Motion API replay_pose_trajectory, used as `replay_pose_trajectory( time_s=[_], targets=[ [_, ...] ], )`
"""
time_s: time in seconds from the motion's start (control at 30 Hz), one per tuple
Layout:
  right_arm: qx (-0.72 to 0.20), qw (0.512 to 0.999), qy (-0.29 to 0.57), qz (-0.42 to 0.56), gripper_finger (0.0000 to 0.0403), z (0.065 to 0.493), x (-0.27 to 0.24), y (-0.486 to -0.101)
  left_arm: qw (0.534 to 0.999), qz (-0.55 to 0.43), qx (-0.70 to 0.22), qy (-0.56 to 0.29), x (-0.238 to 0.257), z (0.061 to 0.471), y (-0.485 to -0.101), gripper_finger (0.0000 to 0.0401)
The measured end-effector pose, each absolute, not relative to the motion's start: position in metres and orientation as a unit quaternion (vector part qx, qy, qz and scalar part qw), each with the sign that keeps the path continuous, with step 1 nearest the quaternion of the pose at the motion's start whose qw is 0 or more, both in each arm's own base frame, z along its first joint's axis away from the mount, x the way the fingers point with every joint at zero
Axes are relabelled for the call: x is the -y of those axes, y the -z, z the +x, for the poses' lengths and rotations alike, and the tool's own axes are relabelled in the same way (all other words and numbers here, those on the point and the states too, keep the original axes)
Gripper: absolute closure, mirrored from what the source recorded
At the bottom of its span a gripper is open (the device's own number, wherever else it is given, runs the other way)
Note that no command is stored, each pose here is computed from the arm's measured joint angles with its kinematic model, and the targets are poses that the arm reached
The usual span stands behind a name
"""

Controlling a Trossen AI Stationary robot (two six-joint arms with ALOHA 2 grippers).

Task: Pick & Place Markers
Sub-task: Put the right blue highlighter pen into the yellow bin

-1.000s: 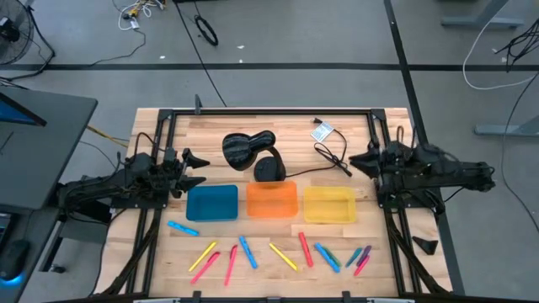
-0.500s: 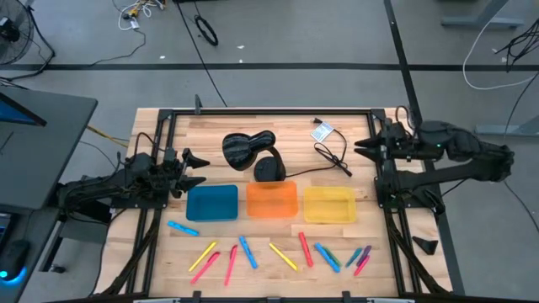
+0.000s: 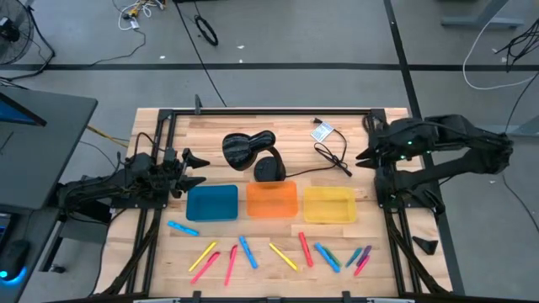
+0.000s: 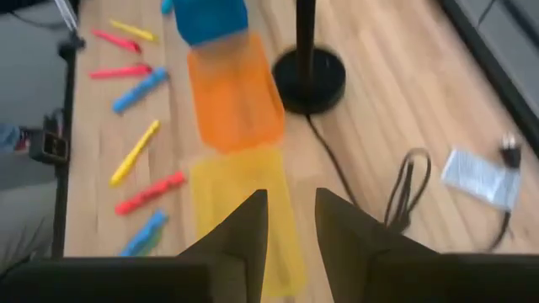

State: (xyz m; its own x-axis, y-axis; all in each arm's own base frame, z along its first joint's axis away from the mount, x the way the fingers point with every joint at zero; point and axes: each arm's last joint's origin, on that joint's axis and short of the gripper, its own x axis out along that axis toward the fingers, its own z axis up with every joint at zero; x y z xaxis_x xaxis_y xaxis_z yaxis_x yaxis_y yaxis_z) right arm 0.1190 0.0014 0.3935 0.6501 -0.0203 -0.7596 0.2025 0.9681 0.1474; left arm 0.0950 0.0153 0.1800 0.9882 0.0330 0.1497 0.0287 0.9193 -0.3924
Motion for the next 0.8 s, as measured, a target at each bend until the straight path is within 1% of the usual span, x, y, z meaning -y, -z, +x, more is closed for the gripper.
replay_pose_trajectory(
  time_s=[0.17,0.3,0.47,0.57,0.8],
  targets=[
    [-0.468,0.862,0.102,0.164,0.0298,0.134,-0.002,-0.394,0.977,-0.201,0.077,-0.001,-0.015,0.095,-0.180,0.0059],
    [-0.486,0.829,0.136,0.242,0.0298,0.140,-0.003,-0.397,0.977,-0.201,0.077,-0.001,-0.015,0.095,-0.180,0.0059],
    [-0.498,0.793,0.112,0.334,0.0298,0.148,-0.007,-0.401,0.977,-0.201,0.077,-0.001,-0.015,0.095,-0.180,0.0059],
    [-0.502,0.767,0.113,0.382,0.0298,0.152,-0.010,-0.401,0.977,-0.201,0.077,-0.001,-0.015,0.095,-0.180,0.0059],
    [-0.493,0.728,0.119,0.462,0.0298,0.166,-0.021,-0.401,0.977,-0.201,0.077,-0.001,-0.015,0.095,-0.180,0.0059]
  ],
)
